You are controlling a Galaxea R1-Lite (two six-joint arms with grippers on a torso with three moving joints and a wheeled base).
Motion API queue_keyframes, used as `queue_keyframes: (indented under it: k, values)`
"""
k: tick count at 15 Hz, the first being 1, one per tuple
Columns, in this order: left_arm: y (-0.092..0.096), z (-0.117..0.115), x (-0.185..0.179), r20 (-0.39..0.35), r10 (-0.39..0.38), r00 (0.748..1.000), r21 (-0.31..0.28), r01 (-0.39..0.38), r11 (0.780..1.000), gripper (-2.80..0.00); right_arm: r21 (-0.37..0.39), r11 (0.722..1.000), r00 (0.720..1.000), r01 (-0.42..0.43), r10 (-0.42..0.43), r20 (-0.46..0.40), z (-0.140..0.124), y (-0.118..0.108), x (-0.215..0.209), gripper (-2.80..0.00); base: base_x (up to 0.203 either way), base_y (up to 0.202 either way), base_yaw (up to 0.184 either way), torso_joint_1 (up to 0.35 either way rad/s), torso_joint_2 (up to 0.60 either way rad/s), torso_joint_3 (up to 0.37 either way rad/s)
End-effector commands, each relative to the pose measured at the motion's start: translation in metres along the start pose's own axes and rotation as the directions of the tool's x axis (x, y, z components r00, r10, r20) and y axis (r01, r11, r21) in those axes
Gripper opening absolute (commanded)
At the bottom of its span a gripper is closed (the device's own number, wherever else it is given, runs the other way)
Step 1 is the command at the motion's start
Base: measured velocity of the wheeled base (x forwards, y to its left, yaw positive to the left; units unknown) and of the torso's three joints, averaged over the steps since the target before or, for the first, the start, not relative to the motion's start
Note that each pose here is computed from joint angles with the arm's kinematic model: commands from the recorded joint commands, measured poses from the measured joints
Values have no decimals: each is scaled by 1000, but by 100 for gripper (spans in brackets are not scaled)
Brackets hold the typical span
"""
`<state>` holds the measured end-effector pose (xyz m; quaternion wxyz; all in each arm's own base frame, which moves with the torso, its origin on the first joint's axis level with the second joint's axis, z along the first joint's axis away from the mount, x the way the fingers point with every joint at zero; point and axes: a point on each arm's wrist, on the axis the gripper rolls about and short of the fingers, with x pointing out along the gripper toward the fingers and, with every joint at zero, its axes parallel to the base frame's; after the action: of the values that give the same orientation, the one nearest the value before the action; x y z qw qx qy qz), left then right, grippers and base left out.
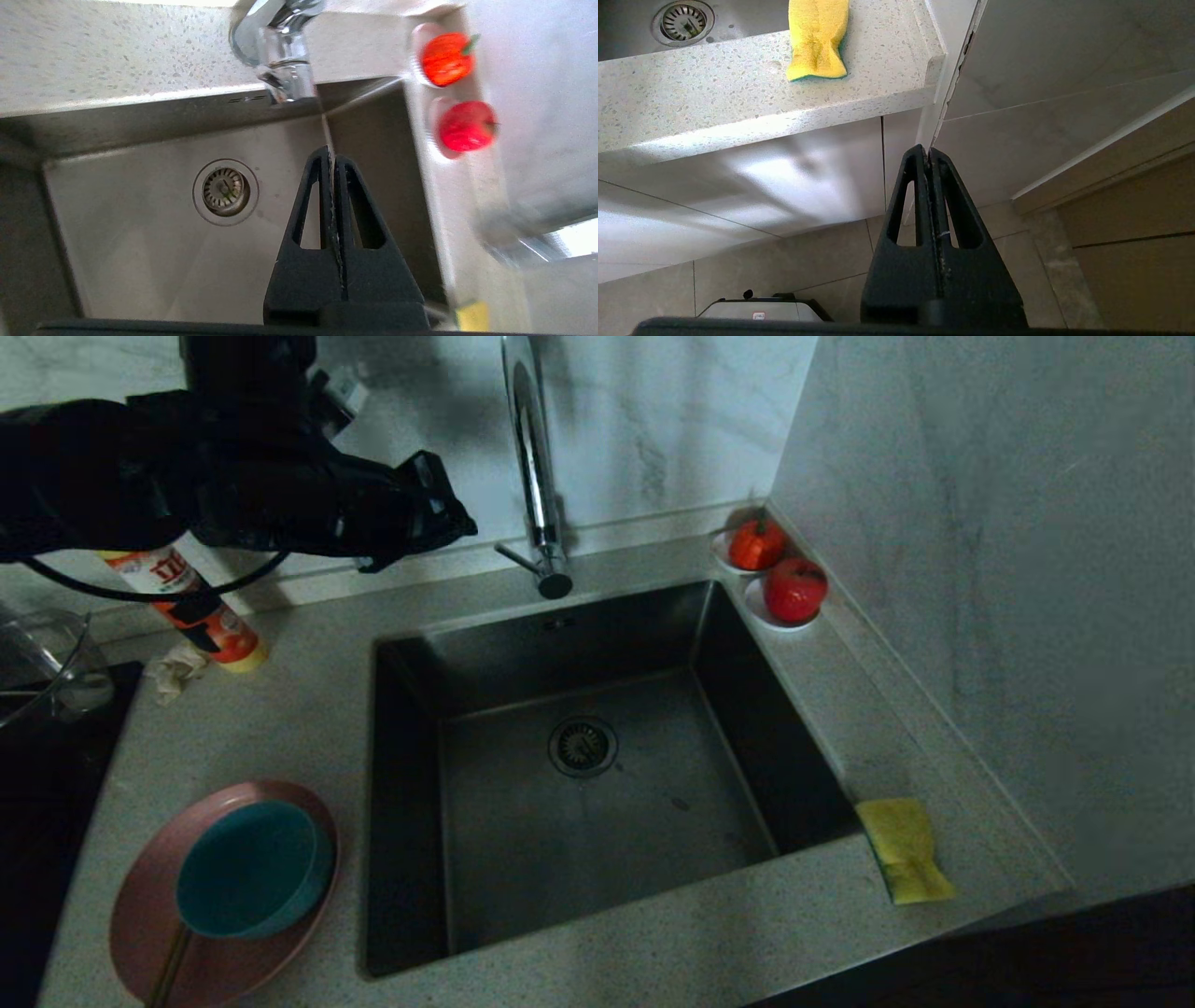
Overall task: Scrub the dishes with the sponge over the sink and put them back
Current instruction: Turn on the faucet
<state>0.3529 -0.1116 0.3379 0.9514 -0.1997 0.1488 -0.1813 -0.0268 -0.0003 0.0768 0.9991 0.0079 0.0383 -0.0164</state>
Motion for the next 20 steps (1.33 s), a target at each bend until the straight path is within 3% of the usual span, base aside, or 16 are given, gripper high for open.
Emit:
queue_keyframes:
  k: [1,6,12,15,20]
  values:
    - [16,-16,38,-44,27,999,-15,-28,999,-280,0,1000,1000,0,0,0,0,0,0,-280,0,0,0,0,0,0]
    - [19,-15,51,26,8,1000,-65,-6,998,-280,0,1000,1000,0,0,0,0,0,0,-280,0,0,0,0,0,0]
    - [45,-12,65,76,34,997,-75,-28,997,-280,0,1000,1000,0,0,0,0,0,0,-280,0,0,0,0,0,0]
    - [46,-10,70,124,8,992,-140,9,990,-280,0,1000,1000,0,0,0,0,0,0,-280,0,0,0,0,0,0]
    - [53,-20,90,146,-27,989,-153,49,987,-280,0,1000,1000,0,0,0,0,0,0,-280,0,0,0,0,0,0]
